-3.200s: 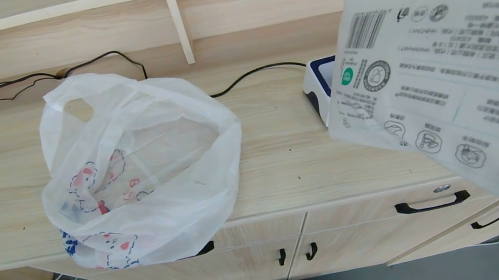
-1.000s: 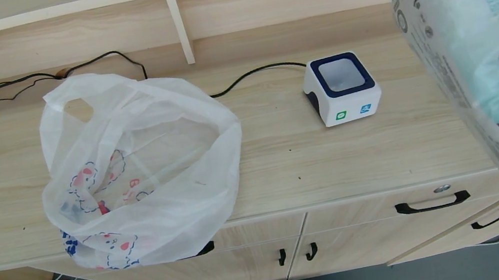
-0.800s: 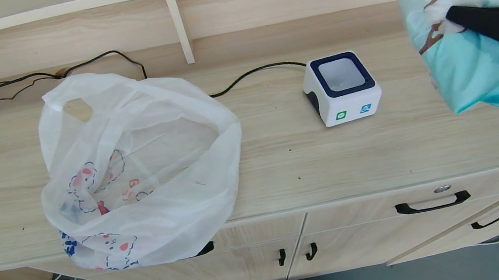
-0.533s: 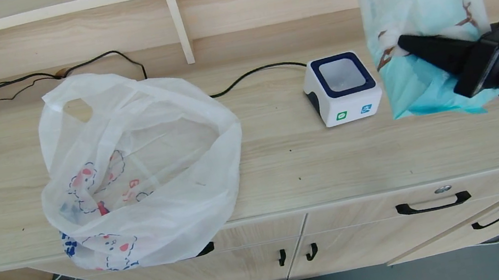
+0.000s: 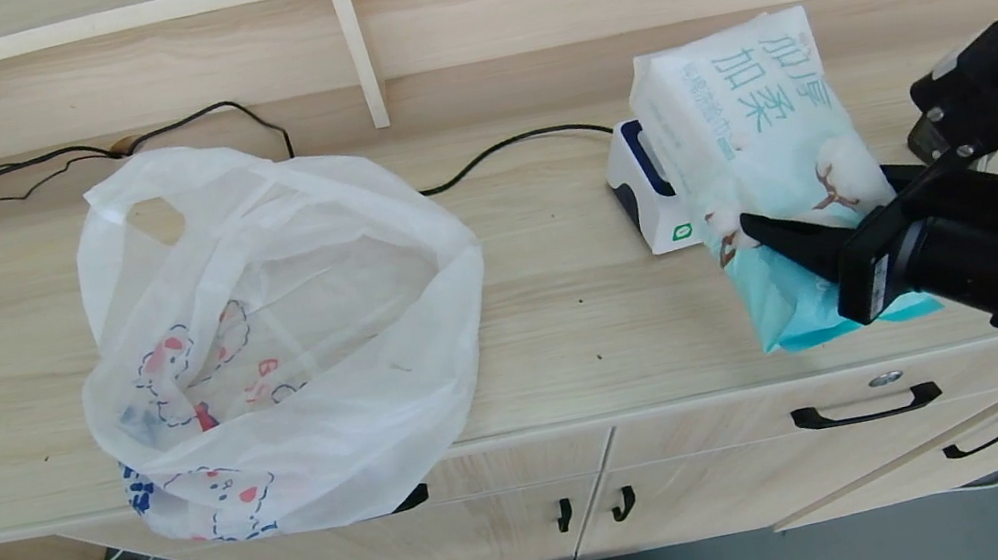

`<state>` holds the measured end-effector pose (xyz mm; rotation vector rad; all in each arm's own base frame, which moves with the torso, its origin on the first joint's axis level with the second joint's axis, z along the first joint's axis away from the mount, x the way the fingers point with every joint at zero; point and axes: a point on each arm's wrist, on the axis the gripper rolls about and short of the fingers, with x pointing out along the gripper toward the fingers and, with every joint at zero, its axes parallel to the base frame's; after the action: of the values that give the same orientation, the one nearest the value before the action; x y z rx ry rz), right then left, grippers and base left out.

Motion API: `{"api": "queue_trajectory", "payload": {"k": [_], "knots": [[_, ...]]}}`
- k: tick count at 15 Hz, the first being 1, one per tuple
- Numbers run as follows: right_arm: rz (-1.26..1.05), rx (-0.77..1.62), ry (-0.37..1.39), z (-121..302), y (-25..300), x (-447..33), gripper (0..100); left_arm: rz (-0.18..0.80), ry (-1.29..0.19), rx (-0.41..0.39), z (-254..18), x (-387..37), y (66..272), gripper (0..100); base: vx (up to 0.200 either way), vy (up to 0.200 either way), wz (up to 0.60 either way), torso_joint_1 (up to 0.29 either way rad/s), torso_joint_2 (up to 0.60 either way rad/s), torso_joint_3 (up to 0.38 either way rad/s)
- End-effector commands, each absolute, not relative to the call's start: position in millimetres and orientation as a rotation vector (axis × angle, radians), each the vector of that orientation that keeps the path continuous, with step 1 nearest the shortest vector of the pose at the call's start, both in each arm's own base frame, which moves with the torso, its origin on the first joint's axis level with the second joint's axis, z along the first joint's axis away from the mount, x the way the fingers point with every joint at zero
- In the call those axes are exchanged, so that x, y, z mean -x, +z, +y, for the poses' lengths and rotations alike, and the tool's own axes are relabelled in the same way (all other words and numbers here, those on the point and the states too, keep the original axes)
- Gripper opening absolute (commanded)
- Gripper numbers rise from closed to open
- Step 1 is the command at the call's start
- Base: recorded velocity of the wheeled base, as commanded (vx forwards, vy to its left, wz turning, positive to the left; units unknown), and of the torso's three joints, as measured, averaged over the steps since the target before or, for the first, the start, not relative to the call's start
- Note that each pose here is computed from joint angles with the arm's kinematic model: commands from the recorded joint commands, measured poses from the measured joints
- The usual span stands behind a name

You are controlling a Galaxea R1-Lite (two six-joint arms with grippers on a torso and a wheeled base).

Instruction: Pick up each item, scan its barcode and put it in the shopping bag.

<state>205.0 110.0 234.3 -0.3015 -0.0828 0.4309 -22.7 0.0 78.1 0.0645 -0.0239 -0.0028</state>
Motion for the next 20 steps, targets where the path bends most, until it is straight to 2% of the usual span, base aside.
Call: {"api": "queue_trajectory", "payload": {"k": [1, 8, 14, 18, 20], "knots": [[-0.058, 0.309, 0.435, 109.5, 227.0, -204.1, 0, -0.023, -0.002, -0.064, 0.0, 22.7, 78.0, 100, 0.000, 0.000, 0.00, 0.000, 0.00, 0.000], [-0.025, 0.324, 0.420, 104.6, 217.7, -203.9, 0, -0.023, -0.002, -0.064, 0.0, 22.7, 78.0, 100, 0.000, 0.000, 0.00, 0.000, 0.00, 0.000], [-0.094, 0.332, 0.412, 98.4, 232.3, -191.3, 0, -0.023, -0.002, -0.060, 0.0, 22.7, 78.0, 100, 0.000, 0.000, 0.00, 0.000, 0.00, 0.000], [-0.117, 0.362, 0.386, 84.7, 232.5, -172.2, 0, -0.025, -0.003, -0.034, 0.0, 22.7, 78.2, 100, -0.200, 0.200, 0.00, 0.010, 0.00, 0.000], [-0.118, 0.359, 0.381, 81.6, 231.6, -168.0, 0, -0.025, -0.003, -0.035, 0.0, 22.7, 78.2, 100, 0.000, 0.000, 0.00, 0.000, 0.00, 0.000]]}}
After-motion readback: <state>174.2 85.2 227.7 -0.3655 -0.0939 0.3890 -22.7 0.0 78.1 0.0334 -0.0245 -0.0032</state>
